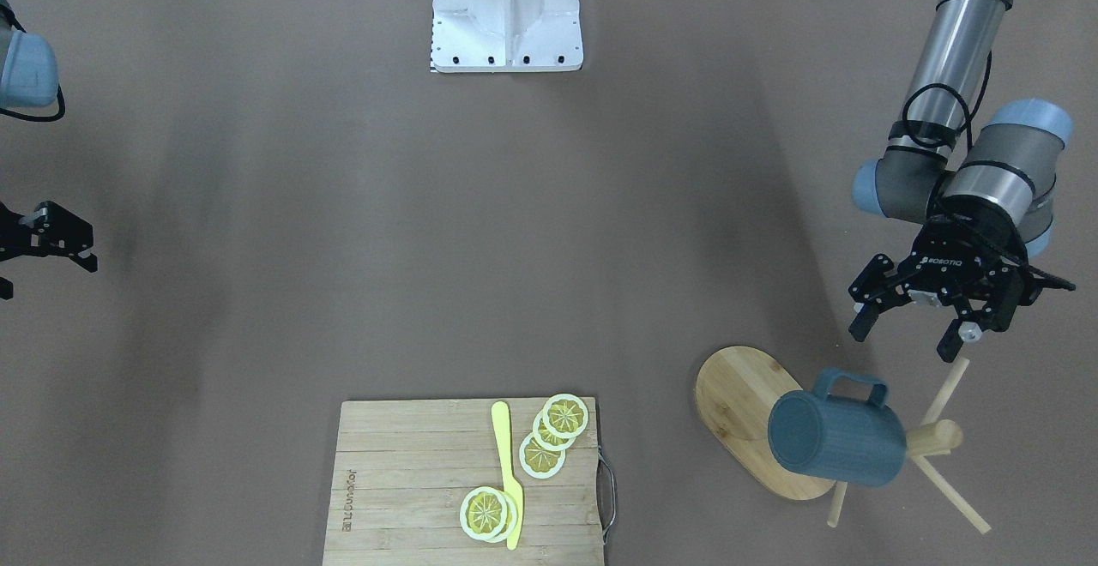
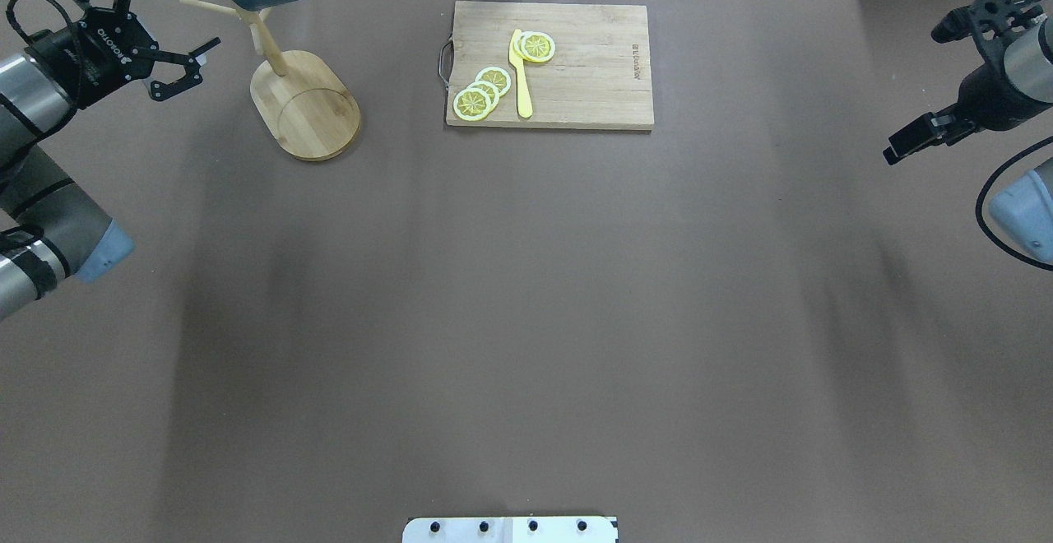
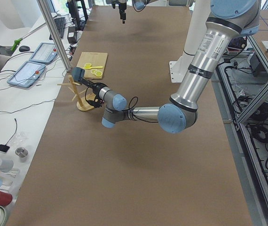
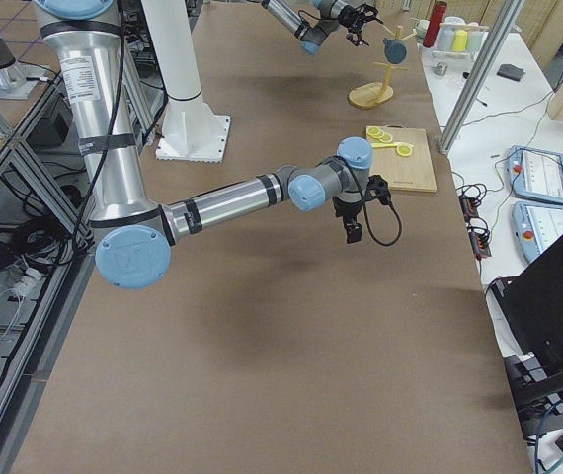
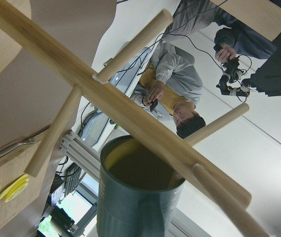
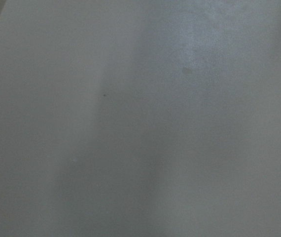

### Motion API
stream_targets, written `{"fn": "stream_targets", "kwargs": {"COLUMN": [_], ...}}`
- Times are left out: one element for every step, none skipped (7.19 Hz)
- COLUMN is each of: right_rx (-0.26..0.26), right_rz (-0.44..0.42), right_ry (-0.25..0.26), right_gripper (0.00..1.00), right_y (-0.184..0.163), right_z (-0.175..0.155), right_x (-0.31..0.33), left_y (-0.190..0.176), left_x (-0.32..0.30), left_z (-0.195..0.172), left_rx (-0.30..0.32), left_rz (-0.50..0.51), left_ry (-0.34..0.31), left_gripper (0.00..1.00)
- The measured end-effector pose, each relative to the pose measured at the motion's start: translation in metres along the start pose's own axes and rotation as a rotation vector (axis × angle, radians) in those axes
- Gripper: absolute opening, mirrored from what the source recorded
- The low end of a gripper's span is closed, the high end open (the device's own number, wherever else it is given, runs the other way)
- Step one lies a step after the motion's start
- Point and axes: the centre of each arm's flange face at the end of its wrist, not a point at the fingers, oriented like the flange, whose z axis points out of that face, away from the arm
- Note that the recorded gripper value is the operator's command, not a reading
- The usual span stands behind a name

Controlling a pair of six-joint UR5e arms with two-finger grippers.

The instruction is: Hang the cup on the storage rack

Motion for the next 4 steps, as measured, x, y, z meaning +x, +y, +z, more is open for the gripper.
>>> {"fn": "stream_targets", "kwargs": {"right_rx": [-0.001,-0.001,0.000,0.000], "right_rz": [0.000,0.001,0.001,0.001], "right_ry": [0.000,-0.001,-0.001,-0.001], "right_gripper": [1.00,1.00,1.00,1.00], "right_y": [0.001,0.001,0.001,0.001], "right_z": [0.000,0.000,-0.001,-0.001], "right_x": [0.000,0.000,0.000,0.001], "left_y": [0.004,0.007,0.006,0.004], "left_x": [0.000,-0.002,-0.006,-0.009], "left_z": [-0.024,-0.046,-0.064,-0.079], "left_rx": [-0.017,-0.031,-0.052,-0.070], "left_rz": [0.097,0.246,0.431,0.612], "left_ry": [-0.009,-0.029,-0.053,-0.063], "left_gripper": [0.98,0.98,0.98,0.98]}}
